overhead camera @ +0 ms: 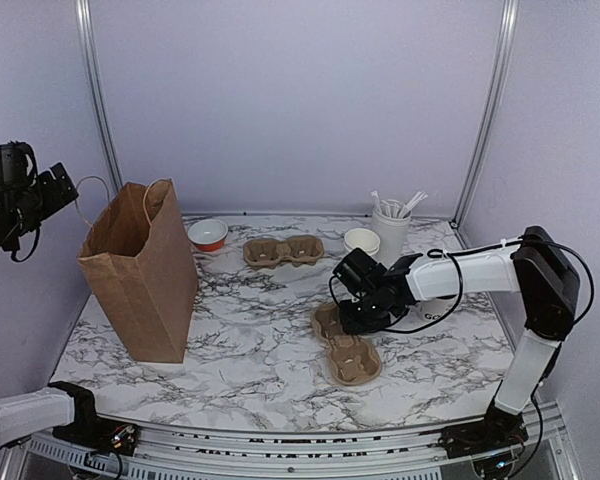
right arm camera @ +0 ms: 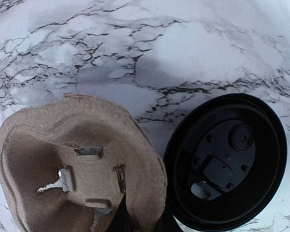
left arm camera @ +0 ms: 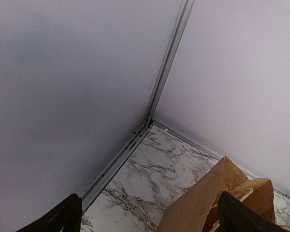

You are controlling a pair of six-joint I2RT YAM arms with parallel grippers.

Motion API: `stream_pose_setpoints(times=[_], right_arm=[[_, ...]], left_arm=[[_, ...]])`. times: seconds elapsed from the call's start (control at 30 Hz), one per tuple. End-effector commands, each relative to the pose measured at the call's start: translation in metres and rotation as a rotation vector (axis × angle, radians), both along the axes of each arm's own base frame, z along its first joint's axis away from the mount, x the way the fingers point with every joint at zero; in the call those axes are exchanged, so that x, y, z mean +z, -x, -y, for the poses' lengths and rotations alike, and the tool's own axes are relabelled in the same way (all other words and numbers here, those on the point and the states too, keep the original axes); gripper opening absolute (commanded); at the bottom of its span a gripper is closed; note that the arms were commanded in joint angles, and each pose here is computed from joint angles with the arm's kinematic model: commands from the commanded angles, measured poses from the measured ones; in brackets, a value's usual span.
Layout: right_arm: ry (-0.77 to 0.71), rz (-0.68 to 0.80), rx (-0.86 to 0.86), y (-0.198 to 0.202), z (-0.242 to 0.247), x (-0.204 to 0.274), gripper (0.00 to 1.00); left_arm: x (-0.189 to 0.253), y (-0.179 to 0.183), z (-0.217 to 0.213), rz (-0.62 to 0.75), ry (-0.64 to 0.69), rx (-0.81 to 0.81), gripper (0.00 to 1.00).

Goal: Pack the takeout coffee

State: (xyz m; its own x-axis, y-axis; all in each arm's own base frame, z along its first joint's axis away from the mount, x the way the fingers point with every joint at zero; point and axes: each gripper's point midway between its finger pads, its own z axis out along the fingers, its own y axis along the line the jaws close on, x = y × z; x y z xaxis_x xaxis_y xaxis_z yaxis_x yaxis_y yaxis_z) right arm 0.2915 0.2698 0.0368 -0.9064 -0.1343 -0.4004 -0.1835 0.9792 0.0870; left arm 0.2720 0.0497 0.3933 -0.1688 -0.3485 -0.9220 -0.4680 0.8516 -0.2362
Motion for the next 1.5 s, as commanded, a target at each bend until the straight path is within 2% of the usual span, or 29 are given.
stream_pose_setpoints(times=[0.0, 0.17, 0.37, 0.73, 1.0, 1.17, 1.37, 1.47], right_arm=[[-0.005, 0.027, -0.041, -0.004, 0.01, 0.011, 0.13], [-0.04, 0.049, -0.028, -0.007, 0.003, 0.025, 0.15], [-0.059, 0.067, -0.008, -0.012, -0.004, 0.037, 0.19], [-0.077, 0.103, 0.016, -0.019, -0.011, 0.055, 0.22], [-0.094, 0.126, 0.034, -0.023, -0.015, 0.07, 0.23], [-0.125, 0.15, 0.067, -0.024, -0.022, 0.086, 0.24], [-0.14, 0.182, 0.097, -0.026, -0.026, 0.104, 0.25], [-0.146, 0.194, 0.108, -0.027, -0.028, 0.111, 0.26]], left_arm=[[-0.02, -0.02, 0.039, -0.037, 0.151, -0.239, 0.99], [-0.009, -0.017, 0.04, -0.007, 0.148, -0.258, 0.98], [-0.012, -0.023, 0.052, -0.047, 0.166, -0.32, 0.91], [0.03, -0.006, 0.045, 0.048, 0.132, -0.299, 0.91], [0.019, -0.014, 0.049, -0.037, 0.113, -0.33, 0.9], [-0.003, -0.026, 0.059, -0.161, 0.114, -0.385, 0.84], [-0.011, -0.028, 0.058, -0.203, 0.102, -0.38, 0.75], [-0.015, -0.031, 0.058, -0.218, 0.1, -0.385, 0.64]])
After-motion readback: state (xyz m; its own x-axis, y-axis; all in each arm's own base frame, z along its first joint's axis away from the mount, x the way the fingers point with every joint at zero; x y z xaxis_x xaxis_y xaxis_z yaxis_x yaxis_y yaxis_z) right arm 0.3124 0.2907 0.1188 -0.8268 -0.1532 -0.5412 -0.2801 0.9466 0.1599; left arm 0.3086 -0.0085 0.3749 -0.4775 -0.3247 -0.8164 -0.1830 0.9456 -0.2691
